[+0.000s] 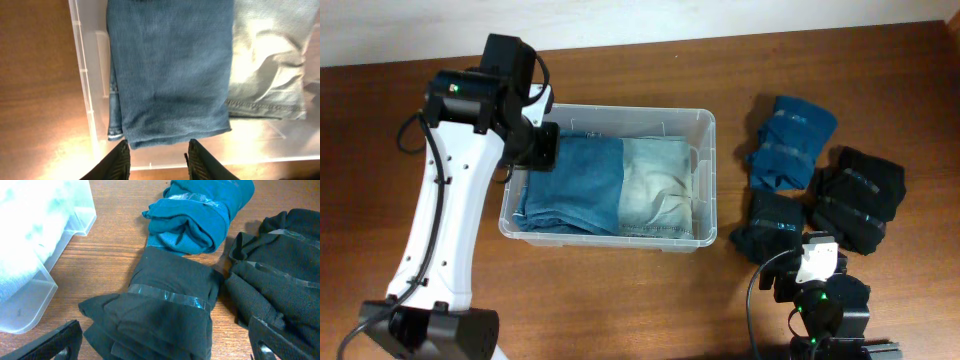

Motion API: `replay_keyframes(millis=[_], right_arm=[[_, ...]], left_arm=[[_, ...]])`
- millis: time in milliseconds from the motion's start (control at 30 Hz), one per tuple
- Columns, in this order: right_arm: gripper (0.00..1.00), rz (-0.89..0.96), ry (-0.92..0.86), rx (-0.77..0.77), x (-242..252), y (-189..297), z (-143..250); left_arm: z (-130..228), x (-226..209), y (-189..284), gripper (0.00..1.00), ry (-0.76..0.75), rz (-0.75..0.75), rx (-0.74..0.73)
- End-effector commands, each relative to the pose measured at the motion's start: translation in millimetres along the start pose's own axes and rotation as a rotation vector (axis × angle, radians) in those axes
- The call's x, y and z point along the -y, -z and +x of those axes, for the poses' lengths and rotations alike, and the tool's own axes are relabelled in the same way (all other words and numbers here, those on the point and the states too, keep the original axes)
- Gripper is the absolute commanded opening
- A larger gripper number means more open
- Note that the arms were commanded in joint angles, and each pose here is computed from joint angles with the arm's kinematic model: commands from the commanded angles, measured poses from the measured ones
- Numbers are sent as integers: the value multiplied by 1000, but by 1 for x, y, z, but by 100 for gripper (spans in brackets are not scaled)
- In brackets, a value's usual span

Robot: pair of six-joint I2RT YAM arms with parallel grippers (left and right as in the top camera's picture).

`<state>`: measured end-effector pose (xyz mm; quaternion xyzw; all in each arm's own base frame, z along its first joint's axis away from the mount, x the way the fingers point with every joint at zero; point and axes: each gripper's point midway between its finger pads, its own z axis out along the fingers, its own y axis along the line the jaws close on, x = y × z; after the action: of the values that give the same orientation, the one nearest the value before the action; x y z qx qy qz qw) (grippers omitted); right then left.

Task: Pack container
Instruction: 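Press and flatten the dark-blue jeans inside the container with the left gripper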

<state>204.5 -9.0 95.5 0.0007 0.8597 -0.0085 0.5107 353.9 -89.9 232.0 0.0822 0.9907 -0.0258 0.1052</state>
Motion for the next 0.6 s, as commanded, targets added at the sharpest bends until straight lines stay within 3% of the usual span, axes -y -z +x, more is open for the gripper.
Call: replay_keyframes(millis=[0,367,567], right_arm=[[98,-3,4,3,0,0,1],[98,-3,4,3,0,0,1],[98,-3,4,3,0,0,1]], left_arm=[[21,-5,-41,38,9,-32,-134],[94,-19,-181,43,69,-44,-274],[94,-22,-184,43,110,2,-260]])
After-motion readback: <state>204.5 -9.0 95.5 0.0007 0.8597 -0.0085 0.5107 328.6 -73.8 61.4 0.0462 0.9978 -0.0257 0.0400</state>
